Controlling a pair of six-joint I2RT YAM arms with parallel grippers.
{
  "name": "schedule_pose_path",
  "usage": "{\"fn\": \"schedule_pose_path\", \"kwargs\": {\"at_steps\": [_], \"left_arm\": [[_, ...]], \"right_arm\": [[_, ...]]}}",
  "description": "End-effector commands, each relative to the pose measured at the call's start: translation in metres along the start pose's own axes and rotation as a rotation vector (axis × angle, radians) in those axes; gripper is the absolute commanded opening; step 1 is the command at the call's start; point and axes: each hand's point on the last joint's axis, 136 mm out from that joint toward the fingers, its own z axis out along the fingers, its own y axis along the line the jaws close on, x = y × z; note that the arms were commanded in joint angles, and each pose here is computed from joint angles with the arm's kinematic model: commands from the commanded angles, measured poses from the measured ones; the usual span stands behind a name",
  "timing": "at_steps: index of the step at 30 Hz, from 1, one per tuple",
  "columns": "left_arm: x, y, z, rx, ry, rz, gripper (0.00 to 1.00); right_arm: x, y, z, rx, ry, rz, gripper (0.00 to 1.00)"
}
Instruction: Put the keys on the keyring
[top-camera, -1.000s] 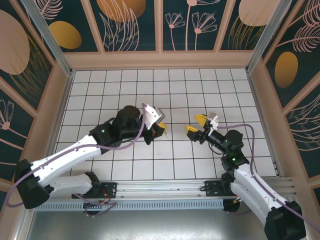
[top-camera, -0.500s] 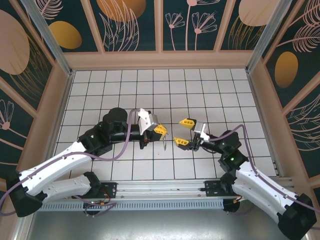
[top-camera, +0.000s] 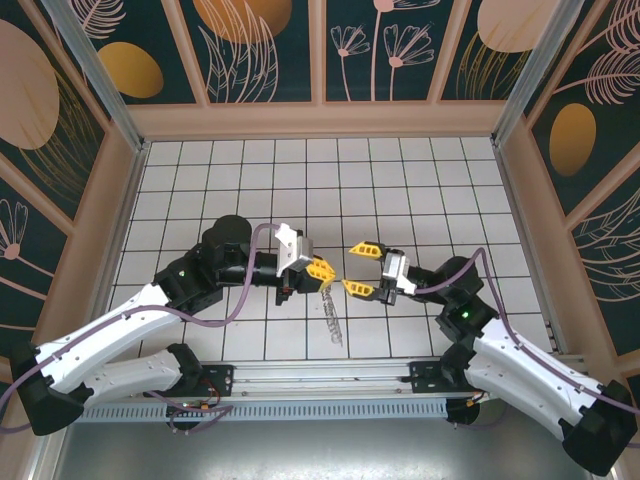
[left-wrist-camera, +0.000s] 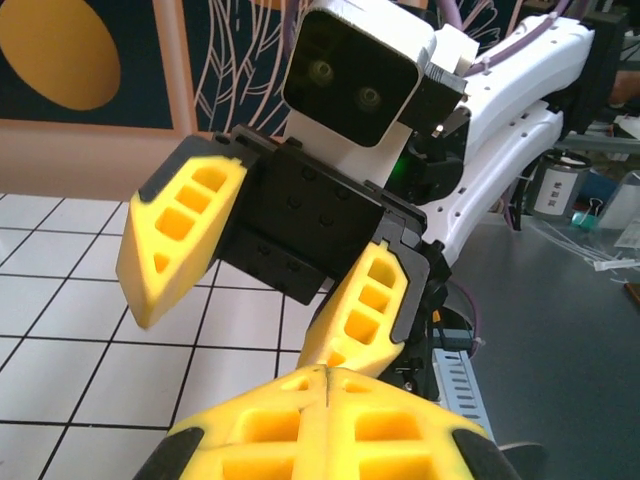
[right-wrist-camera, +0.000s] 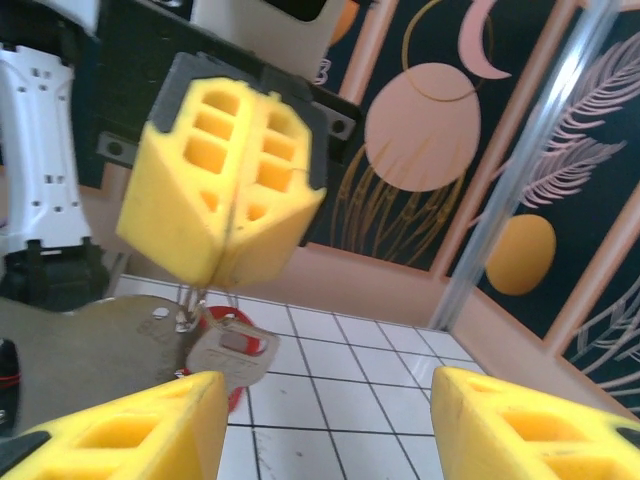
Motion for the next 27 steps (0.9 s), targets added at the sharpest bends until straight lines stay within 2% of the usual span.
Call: {"fn": "schedule_pose_path", "kwargs": {"at_steps": [1,6,12,17,22,27], "left_arm": [[-0.028,-0.012,-0.007,0.042,-0.072,0.076,0.0],[-0.025,-0.013,-0.004,0.059,-0.062,0.073,0.0],[-0.025,-0.014,-0.004,0.066,-0.064,0.074,0.0],[-0.026,-0.014,-0.004,0.068,-0.068,0.069,0.0],[-0.027,-0.014,-0.003,0.067,-0.072,0.07,0.0],[-0.028,-0.012,-0.004,0.064,-0.076,0.066,0.0]], "right_arm": [[-0.014,0.016,0.005,-0.118,-0.033,0.0,0.55],[-0.008,0.02,0.015,-0.16,0.0,0.017,0.52],[-0.01,0.024,0.023,-0.189,-0.007,0.008,0.41],[-0.008,0.026,0.031,-0.189,0.005,-0.002,0.24],[-0.007,0.021,0.032,-0.144,0.021,-0.021,0.0],[-0.006,0.005,0.024,-0.015,0.028,-0.032,0.0]]}}
